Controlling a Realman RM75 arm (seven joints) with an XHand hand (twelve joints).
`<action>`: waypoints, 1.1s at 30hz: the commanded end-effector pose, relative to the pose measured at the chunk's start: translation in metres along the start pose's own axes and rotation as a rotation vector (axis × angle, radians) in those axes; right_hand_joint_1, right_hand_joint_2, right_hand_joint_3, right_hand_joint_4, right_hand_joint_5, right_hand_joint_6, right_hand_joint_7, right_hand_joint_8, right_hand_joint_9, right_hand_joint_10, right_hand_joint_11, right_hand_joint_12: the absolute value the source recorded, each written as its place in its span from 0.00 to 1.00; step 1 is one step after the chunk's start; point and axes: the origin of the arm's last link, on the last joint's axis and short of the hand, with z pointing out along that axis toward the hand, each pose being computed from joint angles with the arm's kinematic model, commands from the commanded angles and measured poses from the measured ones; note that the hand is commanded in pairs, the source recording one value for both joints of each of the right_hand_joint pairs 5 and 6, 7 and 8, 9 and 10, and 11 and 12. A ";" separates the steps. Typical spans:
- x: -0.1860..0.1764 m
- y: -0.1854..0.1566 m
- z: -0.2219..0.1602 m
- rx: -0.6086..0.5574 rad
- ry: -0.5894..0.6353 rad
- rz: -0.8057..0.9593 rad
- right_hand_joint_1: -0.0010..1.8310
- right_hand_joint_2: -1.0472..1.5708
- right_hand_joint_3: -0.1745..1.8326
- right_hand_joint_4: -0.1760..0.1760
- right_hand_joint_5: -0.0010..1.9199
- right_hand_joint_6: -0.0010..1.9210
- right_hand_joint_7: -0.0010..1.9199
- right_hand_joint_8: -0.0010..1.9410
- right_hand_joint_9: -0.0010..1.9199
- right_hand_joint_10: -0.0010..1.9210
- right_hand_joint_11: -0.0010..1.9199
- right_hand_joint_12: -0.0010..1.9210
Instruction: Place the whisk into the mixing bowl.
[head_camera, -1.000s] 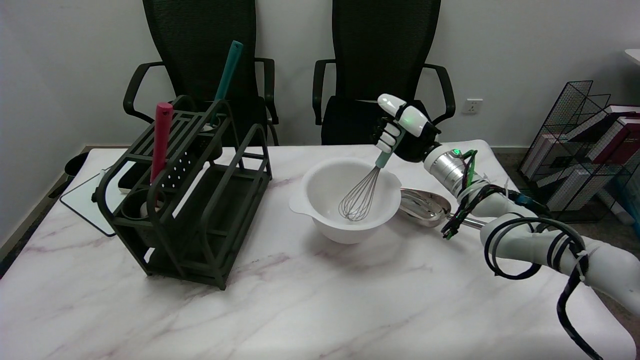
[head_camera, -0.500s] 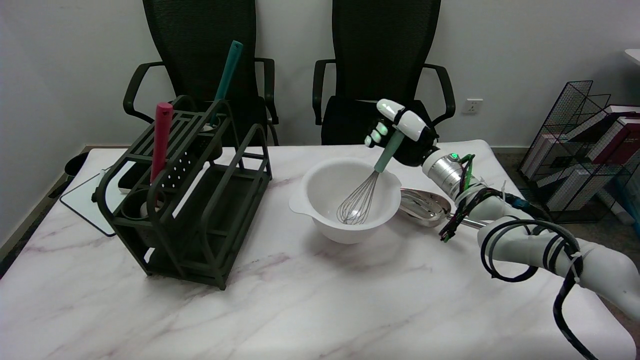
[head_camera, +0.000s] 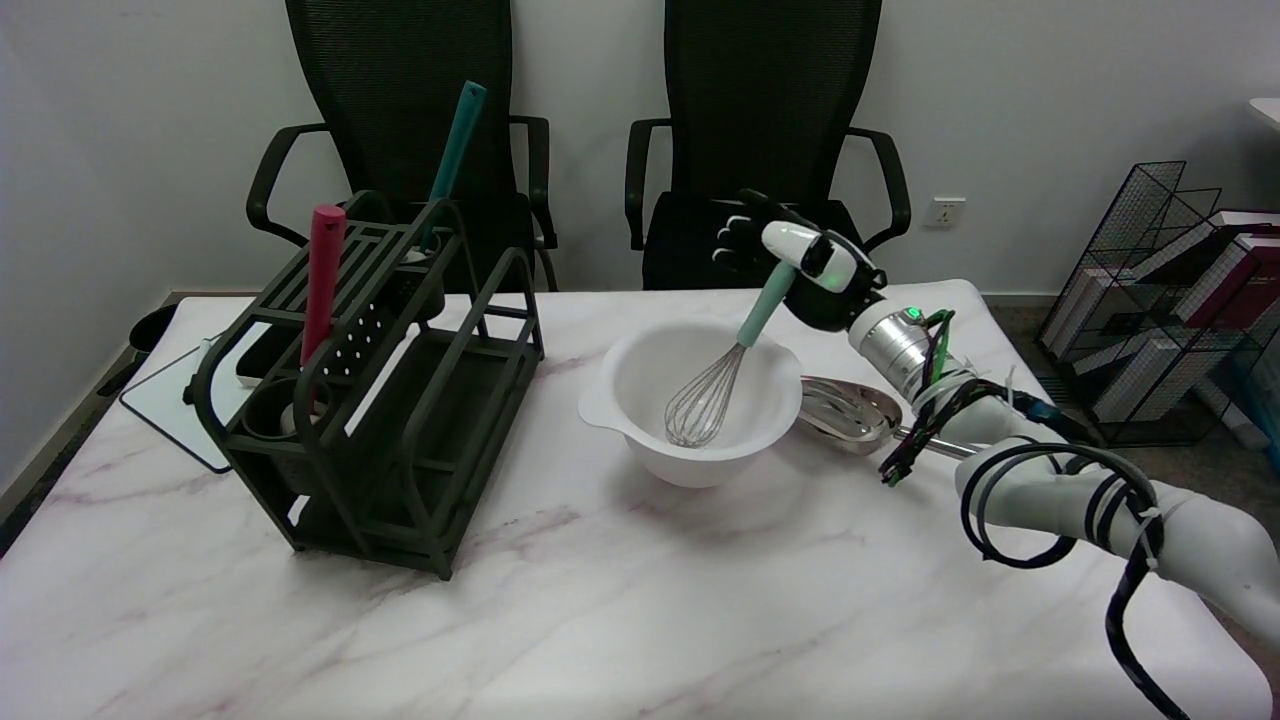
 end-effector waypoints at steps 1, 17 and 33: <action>0.029 -0.035 -0.016 0.211 0.045 -0.006 0.65 0.41 0.74 0.50 0.24 0.24 0.38 0.38 0.34 0.34 0.37 0.37; 0.098 -0.085 -0.132 0.632 0.372 -0.332 0.59 0.53 0.63 0.50 0.38 0.38 0.42 0.41 0.30 0.30 0.11 0.11; -0.020 0.032 -0.240 0.371 0.750 -1.011 0.57 0.69 0.49 0.50 0.52 0.52 0.71 0.70 0.72 0.72 0.55 0.55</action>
